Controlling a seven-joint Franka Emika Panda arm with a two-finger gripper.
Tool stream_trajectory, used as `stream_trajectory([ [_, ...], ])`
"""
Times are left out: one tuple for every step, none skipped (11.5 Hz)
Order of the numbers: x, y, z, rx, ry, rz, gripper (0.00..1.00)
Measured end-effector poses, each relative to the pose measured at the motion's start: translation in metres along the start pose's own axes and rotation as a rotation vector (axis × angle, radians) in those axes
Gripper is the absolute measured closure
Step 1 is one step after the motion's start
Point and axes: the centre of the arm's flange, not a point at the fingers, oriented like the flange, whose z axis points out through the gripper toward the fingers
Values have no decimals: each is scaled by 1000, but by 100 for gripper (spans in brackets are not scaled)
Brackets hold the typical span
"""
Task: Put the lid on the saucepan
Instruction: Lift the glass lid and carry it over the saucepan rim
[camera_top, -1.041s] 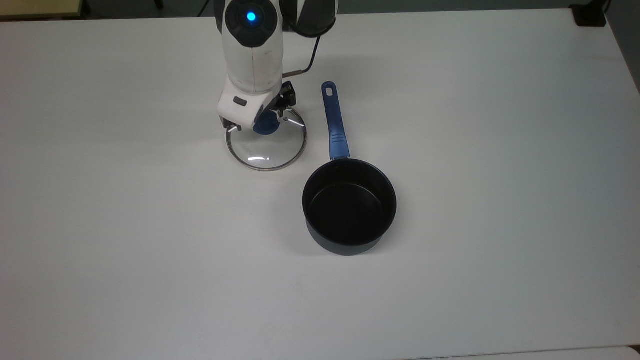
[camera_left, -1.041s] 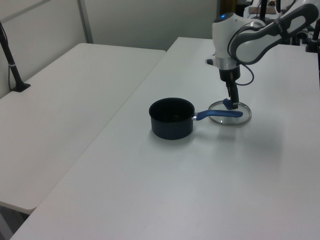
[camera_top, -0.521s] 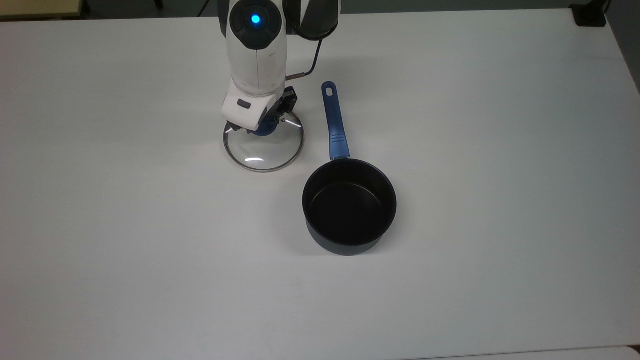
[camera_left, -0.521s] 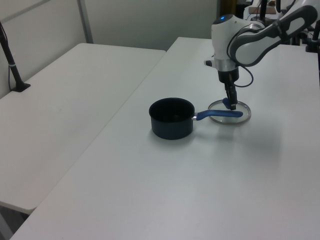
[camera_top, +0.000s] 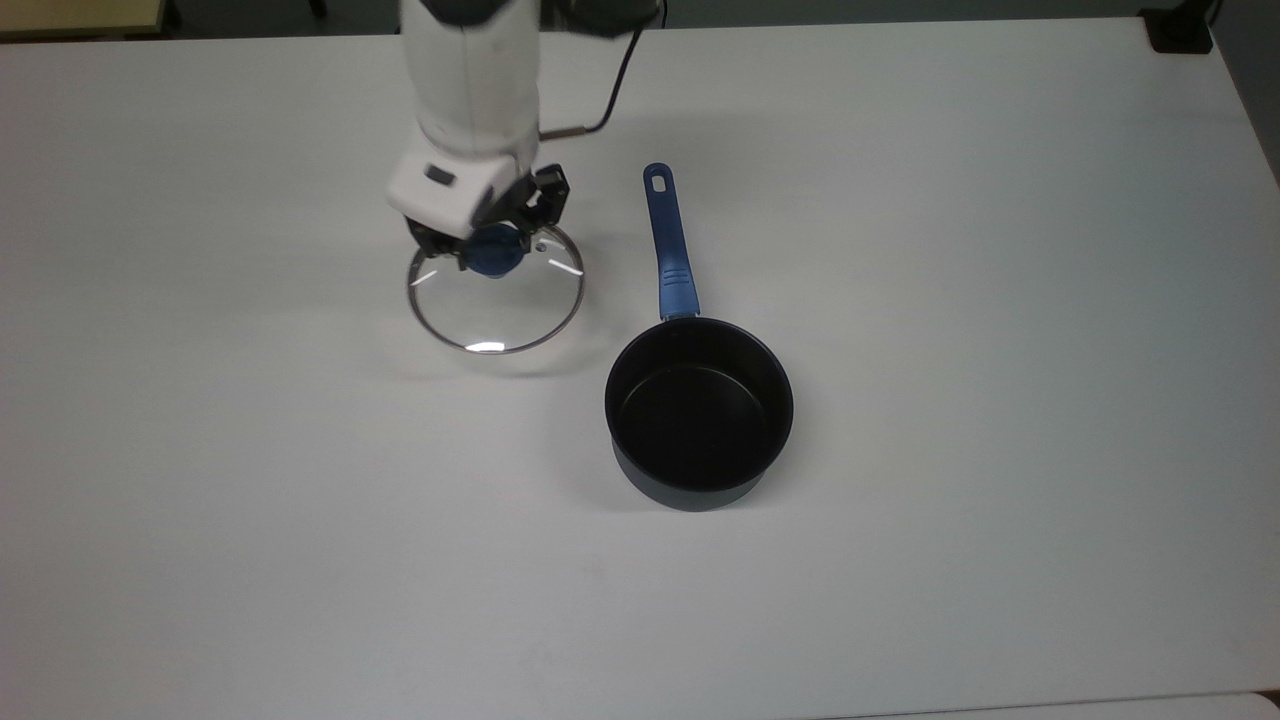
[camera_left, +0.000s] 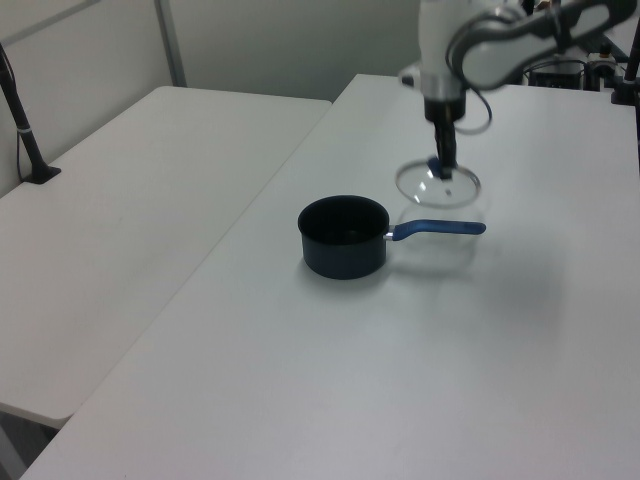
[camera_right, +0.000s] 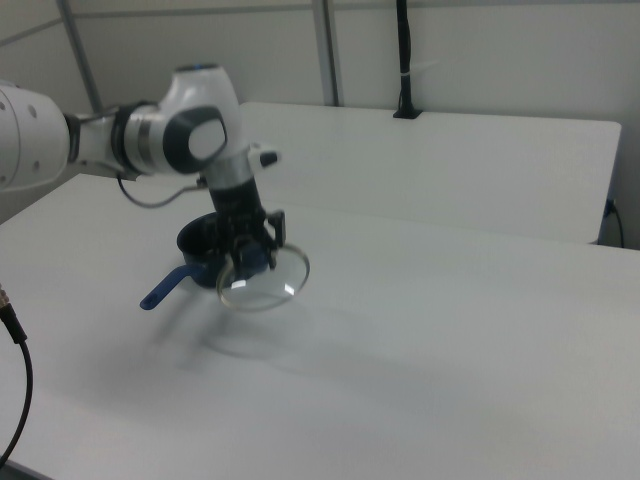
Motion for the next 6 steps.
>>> stream_trajectory([
  [8,4,-27,1,46,13,39],
  [17,5,-46,17,94,27,39],
  [26,3,-60,35,134,45,39],
  [37,-6,-68,42,156,59,39],
  [51,-27,-71,46,166,67,39],
  [65,-48,-72,49,179,80,39],
])
